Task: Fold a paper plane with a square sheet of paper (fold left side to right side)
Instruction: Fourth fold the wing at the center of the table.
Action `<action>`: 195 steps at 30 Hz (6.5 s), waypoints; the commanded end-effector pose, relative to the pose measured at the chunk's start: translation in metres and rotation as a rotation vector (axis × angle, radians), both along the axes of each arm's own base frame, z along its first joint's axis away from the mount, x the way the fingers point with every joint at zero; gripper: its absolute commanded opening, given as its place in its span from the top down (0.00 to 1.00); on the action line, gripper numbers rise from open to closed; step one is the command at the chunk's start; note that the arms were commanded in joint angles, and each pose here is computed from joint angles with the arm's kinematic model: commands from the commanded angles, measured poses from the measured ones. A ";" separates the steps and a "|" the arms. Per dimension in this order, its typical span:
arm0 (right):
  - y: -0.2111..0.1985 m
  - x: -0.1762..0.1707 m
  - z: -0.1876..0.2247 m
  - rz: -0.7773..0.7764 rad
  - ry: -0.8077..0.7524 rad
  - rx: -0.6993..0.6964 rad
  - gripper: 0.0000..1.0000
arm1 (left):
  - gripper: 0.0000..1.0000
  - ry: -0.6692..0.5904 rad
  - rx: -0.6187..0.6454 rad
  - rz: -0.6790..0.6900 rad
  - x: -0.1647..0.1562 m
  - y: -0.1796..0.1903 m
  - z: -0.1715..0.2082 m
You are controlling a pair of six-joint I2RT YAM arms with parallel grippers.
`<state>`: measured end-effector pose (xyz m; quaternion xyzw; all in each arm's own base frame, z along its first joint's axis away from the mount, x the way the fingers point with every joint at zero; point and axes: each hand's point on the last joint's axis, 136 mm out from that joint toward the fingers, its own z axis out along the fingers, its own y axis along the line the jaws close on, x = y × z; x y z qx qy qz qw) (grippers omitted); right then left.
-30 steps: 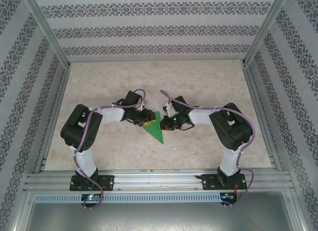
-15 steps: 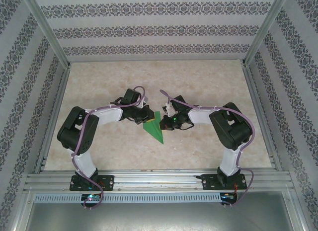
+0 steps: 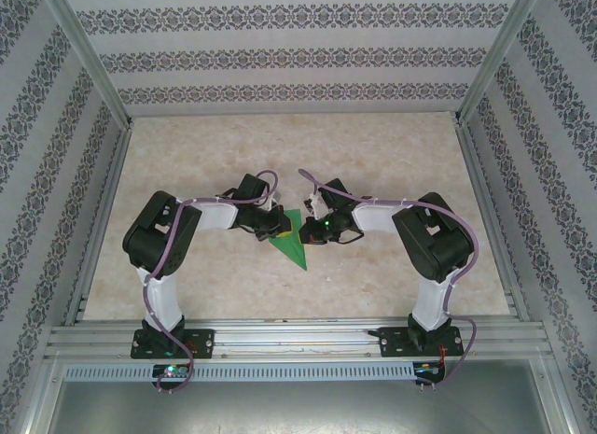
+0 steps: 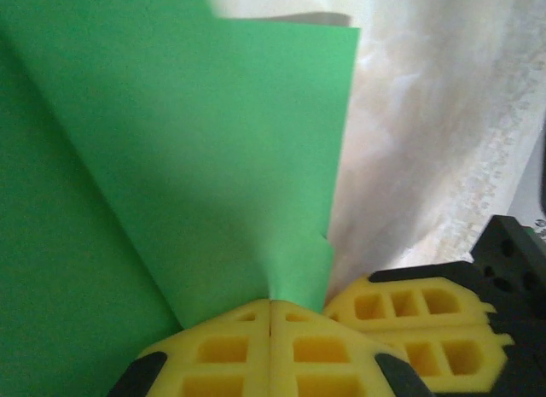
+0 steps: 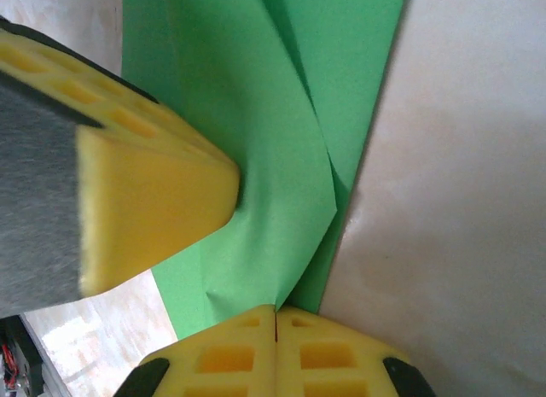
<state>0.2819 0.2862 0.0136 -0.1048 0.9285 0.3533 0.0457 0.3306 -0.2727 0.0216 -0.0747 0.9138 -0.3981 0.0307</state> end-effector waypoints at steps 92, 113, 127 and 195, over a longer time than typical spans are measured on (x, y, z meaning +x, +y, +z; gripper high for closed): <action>0.005 -0.068 0.006 0.002 0.193 0.063 0.99 | 1.00 0.110 0.192 0.044 -0.025 0.031 -0.046; -0.005 -0.075 -0.003 0.006 0.212 0.003 0.99 | 1.00 0.117 0.197 0.041 -0.026 0.032 -0.049; -0.007 -0.081 -0.009 0.016 0.240 -0.006 0.99 | 1.00 0.117 0.197 0.041 -0.026 0.032 -0.049; 0.008 -0.065 -0.003 -0.014 0.238 0.093 1.00 | 1.00 0.117 0.200 0.050 -0.024 0.033 -0.051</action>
